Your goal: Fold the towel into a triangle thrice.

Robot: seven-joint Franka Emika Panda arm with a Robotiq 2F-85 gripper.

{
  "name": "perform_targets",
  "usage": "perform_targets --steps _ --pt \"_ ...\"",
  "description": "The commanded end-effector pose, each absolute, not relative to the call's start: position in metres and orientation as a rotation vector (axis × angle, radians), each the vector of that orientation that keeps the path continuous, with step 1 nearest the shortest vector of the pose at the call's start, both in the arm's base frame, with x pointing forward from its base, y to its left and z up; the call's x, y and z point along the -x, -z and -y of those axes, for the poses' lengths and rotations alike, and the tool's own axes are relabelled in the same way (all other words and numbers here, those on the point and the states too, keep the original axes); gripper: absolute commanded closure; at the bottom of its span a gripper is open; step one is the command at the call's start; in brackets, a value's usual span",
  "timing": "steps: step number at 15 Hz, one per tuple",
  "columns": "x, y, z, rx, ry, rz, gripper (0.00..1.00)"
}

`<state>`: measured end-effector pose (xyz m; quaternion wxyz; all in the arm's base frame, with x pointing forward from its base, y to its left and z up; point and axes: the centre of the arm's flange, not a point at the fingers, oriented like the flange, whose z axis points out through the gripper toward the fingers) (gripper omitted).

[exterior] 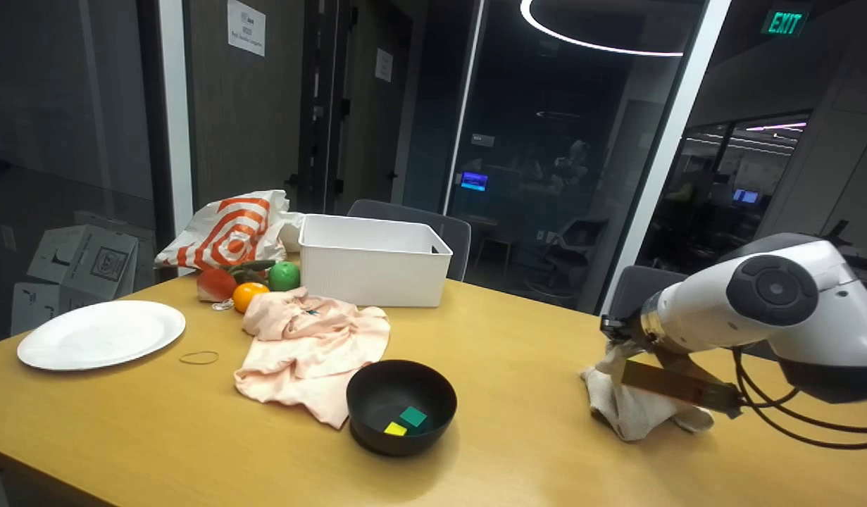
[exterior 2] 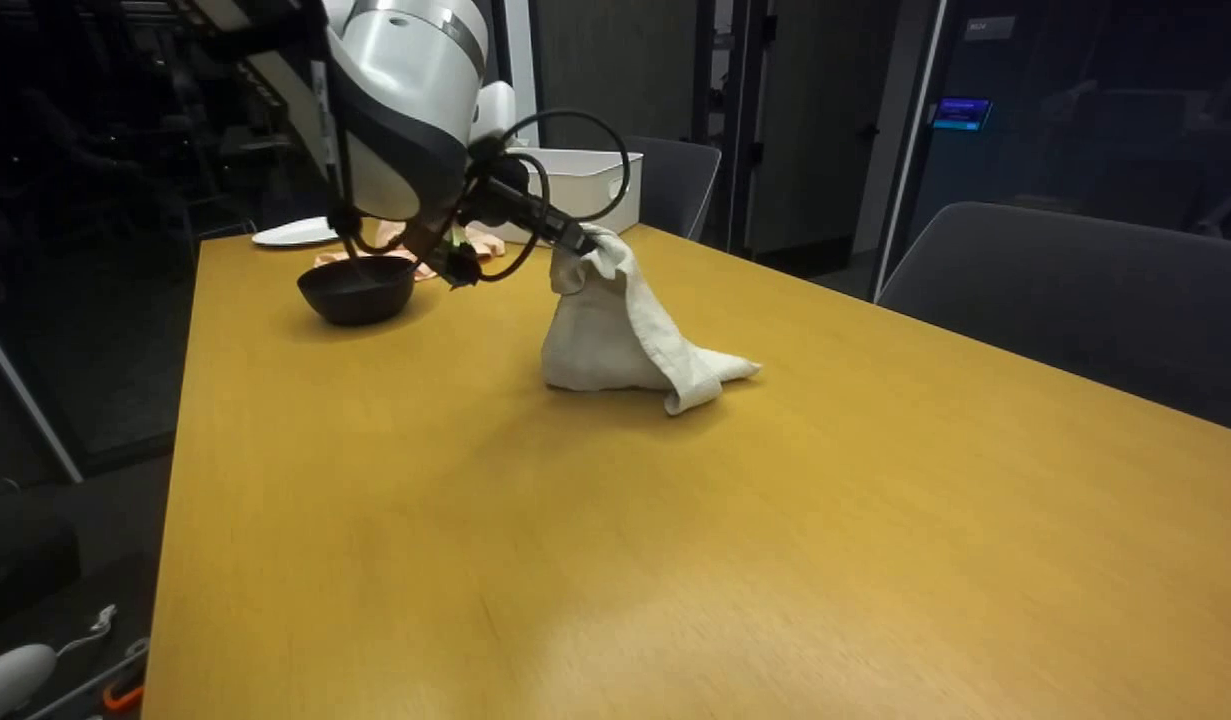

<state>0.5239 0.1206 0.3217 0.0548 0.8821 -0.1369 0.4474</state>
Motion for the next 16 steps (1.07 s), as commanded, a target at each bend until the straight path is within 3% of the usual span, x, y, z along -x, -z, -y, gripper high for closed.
perform_targets --steps 1,5,8,9,10,16 --pt "-0.557 -0.291 -0.134 -2.883 -1.321 0.508 0.92" --pt "-0.571 -0.251 -0.123 -2.976 -1.042 0.737 0.93" --pt "-0.576 -0.229 -0.111 -2.904 -0.994 0.900 0.92" --pt "-0.579 -0.233 -0.113 -2.897 -1.024 0.930 0.67" --pt "-0.579 -0.242 -0.114 -2.935 -1.026 0.937 0.66" --pt "-0.561 -0.320 -0.109 -3.021 -0.904 0.975 0.22"
